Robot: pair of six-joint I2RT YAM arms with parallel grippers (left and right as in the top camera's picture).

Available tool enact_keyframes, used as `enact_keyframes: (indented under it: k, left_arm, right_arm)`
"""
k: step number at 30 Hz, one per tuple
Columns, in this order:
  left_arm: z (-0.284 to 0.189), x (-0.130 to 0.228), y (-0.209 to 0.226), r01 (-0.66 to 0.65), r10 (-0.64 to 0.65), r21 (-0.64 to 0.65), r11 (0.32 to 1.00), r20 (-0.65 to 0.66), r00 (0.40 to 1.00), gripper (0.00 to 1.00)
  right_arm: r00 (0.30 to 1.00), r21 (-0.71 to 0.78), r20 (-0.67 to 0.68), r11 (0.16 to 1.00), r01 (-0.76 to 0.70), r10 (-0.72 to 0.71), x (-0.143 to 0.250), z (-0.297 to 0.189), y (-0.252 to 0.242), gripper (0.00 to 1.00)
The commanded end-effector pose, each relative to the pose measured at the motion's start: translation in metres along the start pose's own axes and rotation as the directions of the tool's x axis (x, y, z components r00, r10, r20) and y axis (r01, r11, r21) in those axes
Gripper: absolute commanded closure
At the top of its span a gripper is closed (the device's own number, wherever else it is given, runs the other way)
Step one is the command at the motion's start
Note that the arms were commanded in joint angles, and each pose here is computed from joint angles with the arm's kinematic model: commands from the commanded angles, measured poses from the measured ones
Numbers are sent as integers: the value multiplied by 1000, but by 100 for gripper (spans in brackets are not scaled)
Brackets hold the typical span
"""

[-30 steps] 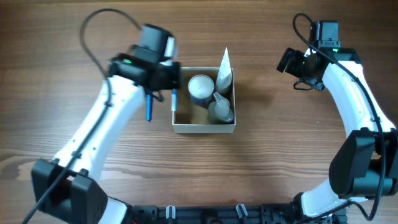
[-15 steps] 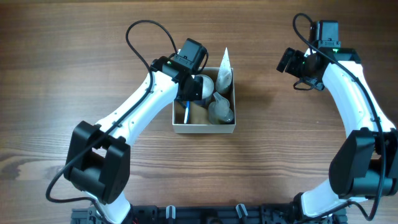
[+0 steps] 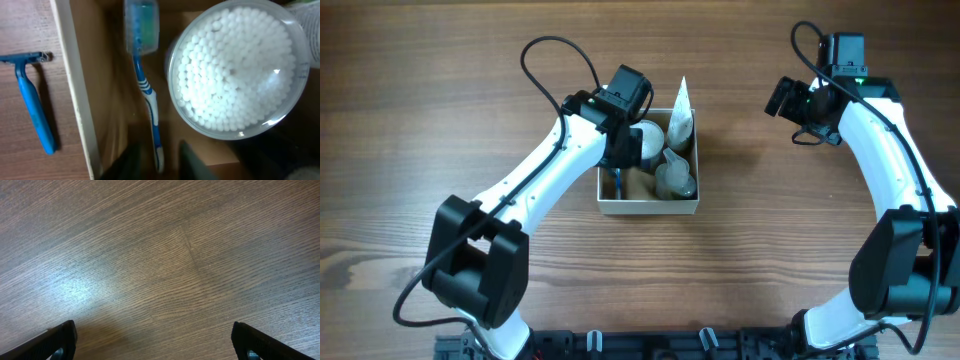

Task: Pack container
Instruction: 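Lower the toothbrush into the box's left side and release, then grasp the blue razor with the left gripper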

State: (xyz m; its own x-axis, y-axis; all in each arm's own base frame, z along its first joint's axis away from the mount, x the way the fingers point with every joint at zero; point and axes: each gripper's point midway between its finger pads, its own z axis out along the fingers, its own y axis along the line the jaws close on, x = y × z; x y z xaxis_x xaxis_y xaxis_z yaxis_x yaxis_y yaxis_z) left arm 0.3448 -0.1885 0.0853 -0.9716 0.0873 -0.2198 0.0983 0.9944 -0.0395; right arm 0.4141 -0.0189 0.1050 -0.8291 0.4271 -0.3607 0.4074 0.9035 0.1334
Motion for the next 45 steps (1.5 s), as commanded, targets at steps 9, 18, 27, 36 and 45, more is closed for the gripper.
enact_keyframes:
  k: [9, 18, 27, 36, 45]
  left_arm:
    - [-78, -31, 17, 72, -80, 49, 996, 205, 976, 47]
    - [-68, -33, 124, 277, -267, -40, 960, 165, 950, 26]
    - [32, 1, 134, 261, -259, -4, 965, -155, 953, 36]
    - [75, 12, 132, 199, -194, -6, 980, -241, 951, 43]
    - [87, 7, 132, 154, -148, 8, 988, -224, 963, 59]
  right_arm:
    - [1000, -9, -6, 1000, -14, 14, -1, 4, 1, 0]
    - [1000, -9, -6, 1000, -14, 14, -1, 4, 1, 1]
    - [1000, -9, -6, 1000, -14, 14, -1, 4, 1, 0]
    - [1000, -9, -6, 1000, -14, 14, -1, 4, 1, 0]
    - [1000, -9, -6, 1000, -14, 14, -1, 4, 1, 0]
